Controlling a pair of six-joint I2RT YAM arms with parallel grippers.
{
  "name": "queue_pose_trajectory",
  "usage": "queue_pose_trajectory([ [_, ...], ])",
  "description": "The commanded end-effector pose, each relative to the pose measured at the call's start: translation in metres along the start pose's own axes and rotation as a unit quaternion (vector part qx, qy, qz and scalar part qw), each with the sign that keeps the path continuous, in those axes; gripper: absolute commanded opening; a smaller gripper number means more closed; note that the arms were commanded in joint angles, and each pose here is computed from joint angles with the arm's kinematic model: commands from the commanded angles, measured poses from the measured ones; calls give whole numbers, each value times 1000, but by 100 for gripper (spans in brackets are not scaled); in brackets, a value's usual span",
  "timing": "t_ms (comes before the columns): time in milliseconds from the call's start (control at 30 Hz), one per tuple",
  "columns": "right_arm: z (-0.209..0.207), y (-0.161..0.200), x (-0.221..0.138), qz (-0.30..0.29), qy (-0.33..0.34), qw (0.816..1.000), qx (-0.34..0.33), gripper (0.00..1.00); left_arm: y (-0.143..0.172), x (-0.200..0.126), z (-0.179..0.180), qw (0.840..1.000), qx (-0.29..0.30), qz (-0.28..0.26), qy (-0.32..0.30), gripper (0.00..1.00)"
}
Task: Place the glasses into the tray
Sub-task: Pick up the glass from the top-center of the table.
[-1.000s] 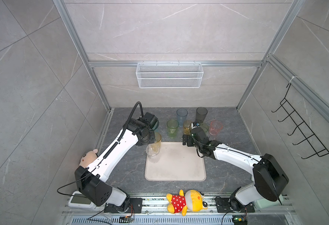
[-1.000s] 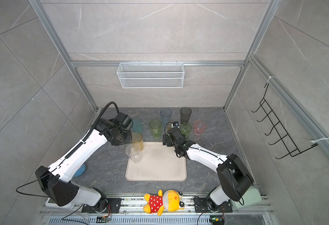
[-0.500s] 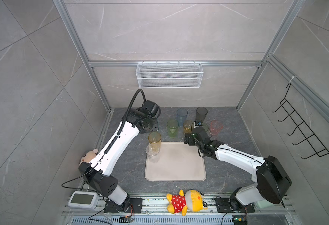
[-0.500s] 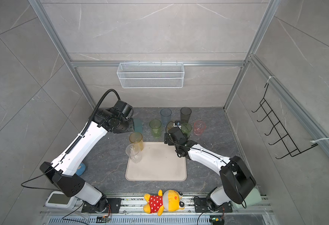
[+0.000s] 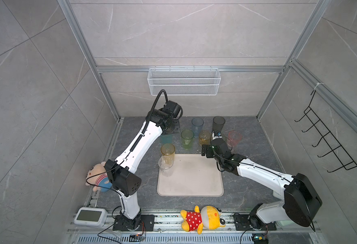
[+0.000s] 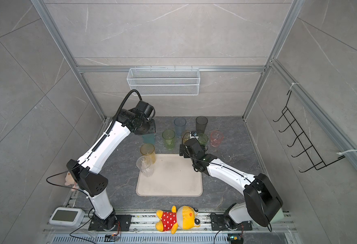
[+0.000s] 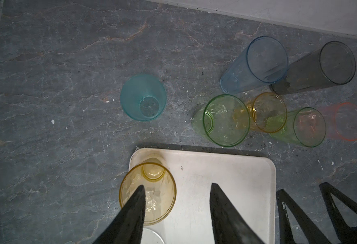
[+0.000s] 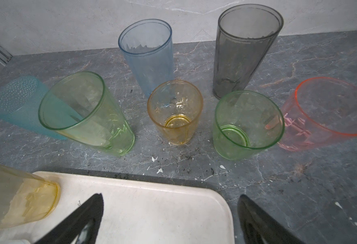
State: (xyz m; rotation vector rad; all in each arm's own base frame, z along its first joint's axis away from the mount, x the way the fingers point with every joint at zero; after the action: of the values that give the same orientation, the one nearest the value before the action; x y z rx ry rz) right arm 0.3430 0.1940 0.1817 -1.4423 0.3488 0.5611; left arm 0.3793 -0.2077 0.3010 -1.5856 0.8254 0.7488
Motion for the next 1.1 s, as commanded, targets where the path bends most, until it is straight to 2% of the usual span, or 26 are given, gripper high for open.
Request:
queue_pose_trajectory([
  [0, -4, -6, -4, -16, 5, 1000, -2, 100, -15, 3, -12, 1000, 7, -17, 21, 51],
  [567, -6, -8, -6, -18, 10, 1000, -1, 100, -22, 67, -34, 999, 4, 15, 40, 52],
  [1067, -4, -6, -3, -12, 9, 1000, -2, 100, -9, 115, -37, 997, -5, 60, 42, 52],
])
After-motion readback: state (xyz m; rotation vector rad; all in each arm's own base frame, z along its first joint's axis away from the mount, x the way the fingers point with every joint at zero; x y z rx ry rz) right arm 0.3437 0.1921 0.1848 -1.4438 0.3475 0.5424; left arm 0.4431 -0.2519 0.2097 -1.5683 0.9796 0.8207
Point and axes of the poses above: each gripper's point midway between its finger pads, its own x axis out along the fingers, its own z axis along the line the jaws close on, y = z × x, the point moved 3 cm from there along -x, back along the fingers, and after that the axes turned 1 degree about -x, right-handed, at the moved point
